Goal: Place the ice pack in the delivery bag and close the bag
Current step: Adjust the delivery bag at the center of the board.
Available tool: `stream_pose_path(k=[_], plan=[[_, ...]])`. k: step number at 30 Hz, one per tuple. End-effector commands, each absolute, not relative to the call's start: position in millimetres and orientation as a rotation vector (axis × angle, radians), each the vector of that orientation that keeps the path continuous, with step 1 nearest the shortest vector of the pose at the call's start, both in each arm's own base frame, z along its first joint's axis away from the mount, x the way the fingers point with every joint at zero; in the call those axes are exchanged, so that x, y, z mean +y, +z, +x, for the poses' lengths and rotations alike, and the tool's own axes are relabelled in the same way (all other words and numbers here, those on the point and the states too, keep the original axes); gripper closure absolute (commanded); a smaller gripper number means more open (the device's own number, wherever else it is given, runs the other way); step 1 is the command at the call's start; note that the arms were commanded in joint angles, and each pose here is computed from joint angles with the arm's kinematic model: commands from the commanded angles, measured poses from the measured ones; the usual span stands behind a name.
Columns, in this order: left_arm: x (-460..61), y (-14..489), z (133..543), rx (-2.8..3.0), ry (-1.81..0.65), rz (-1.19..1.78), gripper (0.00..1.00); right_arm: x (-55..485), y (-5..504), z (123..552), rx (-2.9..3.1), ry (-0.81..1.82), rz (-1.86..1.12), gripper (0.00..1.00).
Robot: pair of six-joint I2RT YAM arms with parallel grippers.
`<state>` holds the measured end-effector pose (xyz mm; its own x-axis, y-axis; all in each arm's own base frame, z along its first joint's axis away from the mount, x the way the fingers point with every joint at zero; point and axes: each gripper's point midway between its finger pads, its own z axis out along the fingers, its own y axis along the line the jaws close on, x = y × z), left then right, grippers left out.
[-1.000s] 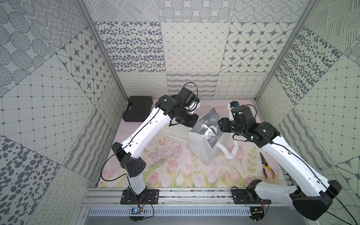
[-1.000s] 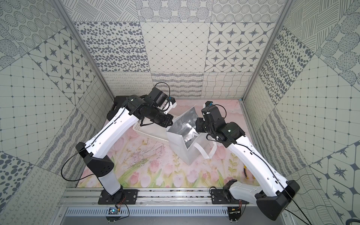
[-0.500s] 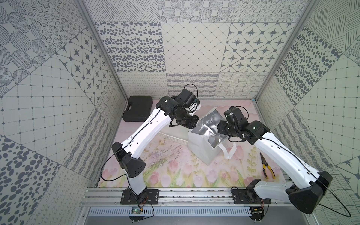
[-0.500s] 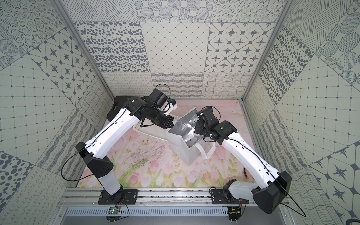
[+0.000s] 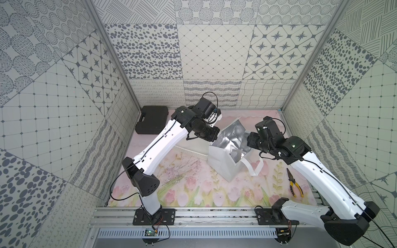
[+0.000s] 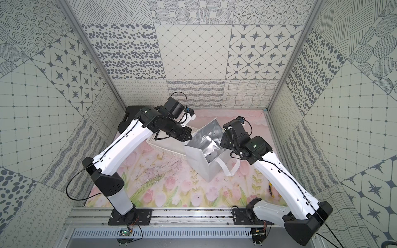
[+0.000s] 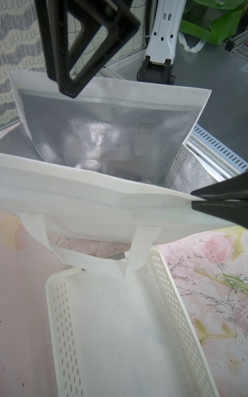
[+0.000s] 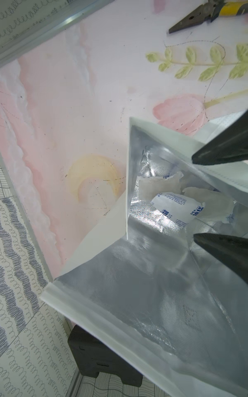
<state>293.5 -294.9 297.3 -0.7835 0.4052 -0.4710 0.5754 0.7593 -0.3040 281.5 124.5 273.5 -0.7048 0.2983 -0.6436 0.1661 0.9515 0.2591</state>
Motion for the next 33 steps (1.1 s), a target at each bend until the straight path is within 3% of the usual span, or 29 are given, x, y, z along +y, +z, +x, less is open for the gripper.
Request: stream_pose_path(k=[1,6,16,27,33], plan=[[-297,302,293,2.554,-0.65,0.76,1.0,126,256,282,2.408,0.227,0.373,0.44],[-297,301,292,2.563,-0.65,0.758,1.0,130,248,284,2.417,0.259,0.39,0.44],[-297,300,293,2.559,-0.651,0.758,1.0,113,295,277,2.303,0.268,0.396,0.43],[-300,299,292,2.563,-0.67,0.76,1.0,115,251,276,2.384,0.292,0.462,0.42],[-298,298,290,2.572,-0.666,0.755,1.0,126,269,289,2.321,0.367,0.448,0.42]])
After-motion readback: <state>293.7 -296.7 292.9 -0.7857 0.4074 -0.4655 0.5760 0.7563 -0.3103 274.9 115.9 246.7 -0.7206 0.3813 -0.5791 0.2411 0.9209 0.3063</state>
